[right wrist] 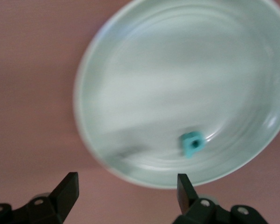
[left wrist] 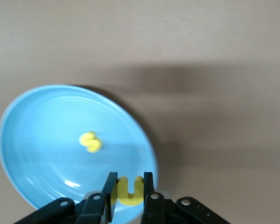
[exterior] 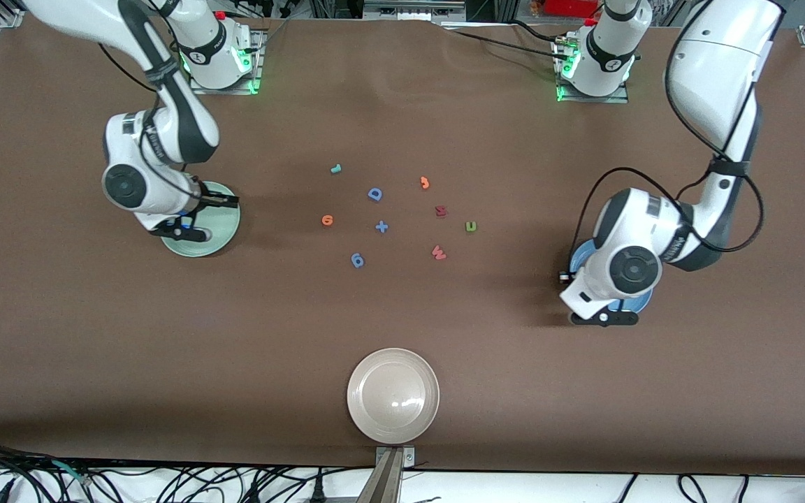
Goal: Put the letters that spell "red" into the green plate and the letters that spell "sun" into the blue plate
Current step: 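Grasp the green n with the left gripper while the right gripper grasps teal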
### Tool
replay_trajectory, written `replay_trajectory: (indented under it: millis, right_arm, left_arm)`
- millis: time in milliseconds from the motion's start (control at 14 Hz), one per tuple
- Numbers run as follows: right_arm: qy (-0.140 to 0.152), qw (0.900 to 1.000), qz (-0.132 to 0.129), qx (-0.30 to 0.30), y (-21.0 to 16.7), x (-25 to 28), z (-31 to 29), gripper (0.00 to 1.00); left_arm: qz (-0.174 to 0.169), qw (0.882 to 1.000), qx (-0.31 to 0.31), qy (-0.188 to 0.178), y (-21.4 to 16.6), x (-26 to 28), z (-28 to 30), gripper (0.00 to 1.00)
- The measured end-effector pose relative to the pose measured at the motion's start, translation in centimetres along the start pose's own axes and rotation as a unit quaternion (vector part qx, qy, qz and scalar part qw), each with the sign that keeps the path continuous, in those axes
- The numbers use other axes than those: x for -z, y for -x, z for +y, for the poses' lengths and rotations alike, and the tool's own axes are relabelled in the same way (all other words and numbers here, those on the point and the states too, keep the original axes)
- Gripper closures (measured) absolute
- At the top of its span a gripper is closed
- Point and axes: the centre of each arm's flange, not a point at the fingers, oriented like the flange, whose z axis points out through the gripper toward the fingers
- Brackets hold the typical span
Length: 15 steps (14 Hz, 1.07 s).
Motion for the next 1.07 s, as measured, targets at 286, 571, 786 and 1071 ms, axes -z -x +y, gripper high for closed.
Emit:
replay_trajectory:
  millis: [286, 571, 786, 1071]
  right_arm:
    - [0.001, 0.998, 0.026, -0.056, 5.4, 2.1, -10.0, 0.06]
    - [-0.004, 0.992, 0.034, -0.122, 9.3, 2.4, -15.6, 0.06]
    - [-0.018, 0.986, 0.033, -0.163, 10.6, 1.3, -17.9, 0.07]
    - [-0.038, 0.979, 0.019, -0.197, 11.4, -1.6, -20.5, 0.07]
  left_arm:
    - [-0.008, 1.0, -0.022, 0.004, -0.2, -0.7, -2.3, 0.49]
    - [-0.009, 1.0, -0.027, 0.005, -0.1, -0.7, -1.7, 0.12]
    - [-0.009, 1.0, -0.029, 0.006, 0.1, -0.6, -0.8, 0.0]
    - [-0.021, 0.999, 0.031, 0.025, 1.9, -0.1, 5.6, 0.0]
